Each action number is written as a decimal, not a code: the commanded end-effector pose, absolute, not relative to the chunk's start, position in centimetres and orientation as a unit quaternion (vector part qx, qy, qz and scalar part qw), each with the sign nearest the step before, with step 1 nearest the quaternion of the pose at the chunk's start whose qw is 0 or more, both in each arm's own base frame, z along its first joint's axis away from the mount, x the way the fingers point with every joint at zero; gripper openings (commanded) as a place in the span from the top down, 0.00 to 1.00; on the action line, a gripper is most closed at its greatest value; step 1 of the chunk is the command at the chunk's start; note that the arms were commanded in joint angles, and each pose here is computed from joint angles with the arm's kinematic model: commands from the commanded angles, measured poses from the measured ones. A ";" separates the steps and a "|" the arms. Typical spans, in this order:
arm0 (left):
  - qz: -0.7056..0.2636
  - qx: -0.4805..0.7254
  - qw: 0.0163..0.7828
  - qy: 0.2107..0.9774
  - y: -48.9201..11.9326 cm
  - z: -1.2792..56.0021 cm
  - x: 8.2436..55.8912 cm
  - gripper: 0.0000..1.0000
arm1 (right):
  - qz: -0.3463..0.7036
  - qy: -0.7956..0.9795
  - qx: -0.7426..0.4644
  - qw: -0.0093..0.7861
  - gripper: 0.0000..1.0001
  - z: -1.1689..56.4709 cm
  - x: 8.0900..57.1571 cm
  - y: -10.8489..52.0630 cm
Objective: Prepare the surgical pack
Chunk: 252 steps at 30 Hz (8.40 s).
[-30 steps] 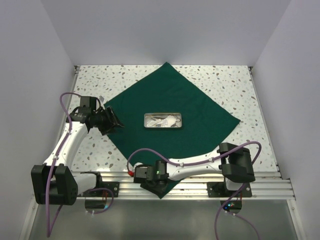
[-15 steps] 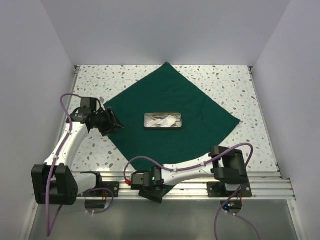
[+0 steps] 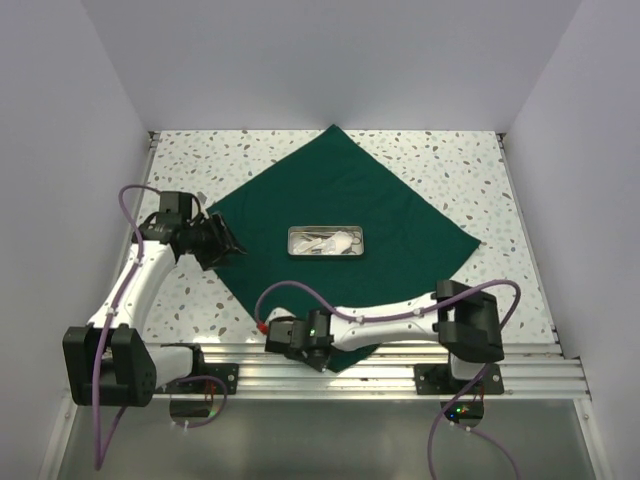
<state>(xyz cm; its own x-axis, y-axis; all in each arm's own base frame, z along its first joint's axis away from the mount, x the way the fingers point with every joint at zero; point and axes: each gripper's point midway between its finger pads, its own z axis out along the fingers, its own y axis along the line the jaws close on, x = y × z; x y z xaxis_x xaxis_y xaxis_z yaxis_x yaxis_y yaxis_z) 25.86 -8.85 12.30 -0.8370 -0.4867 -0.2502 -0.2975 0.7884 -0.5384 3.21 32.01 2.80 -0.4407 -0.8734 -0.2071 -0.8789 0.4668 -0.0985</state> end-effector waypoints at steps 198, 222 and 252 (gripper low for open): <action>-0.304 -0.205 0.059 0.928 -12.0 0.6 32.0 0.80 | 0.080 0.995 0.067 0.004 0.93 1.8 31.8 9.3; -0.106 -0.299 0.200 0.927 6.7 7.2 36.9 0.38 | 0.091 0.994 0.061 0.012 0.92 2.7 32.7 9.8; -0.202 -0.262 0.230 0.915 3.7 7.2 40.5 1.00 | 0.100 0.993 0.068 0.002 0.92 2.4 33.2 10.2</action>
<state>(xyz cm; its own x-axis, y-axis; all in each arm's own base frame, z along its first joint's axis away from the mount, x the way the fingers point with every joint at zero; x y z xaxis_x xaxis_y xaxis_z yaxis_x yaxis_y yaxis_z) 39.29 4.91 2.23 -0.7730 -0.6002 -0.2053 -0.4789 0.7644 -0.4317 32.44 9.94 1.96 -0.9917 0.1282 0.0078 0.1275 0.9748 0.1832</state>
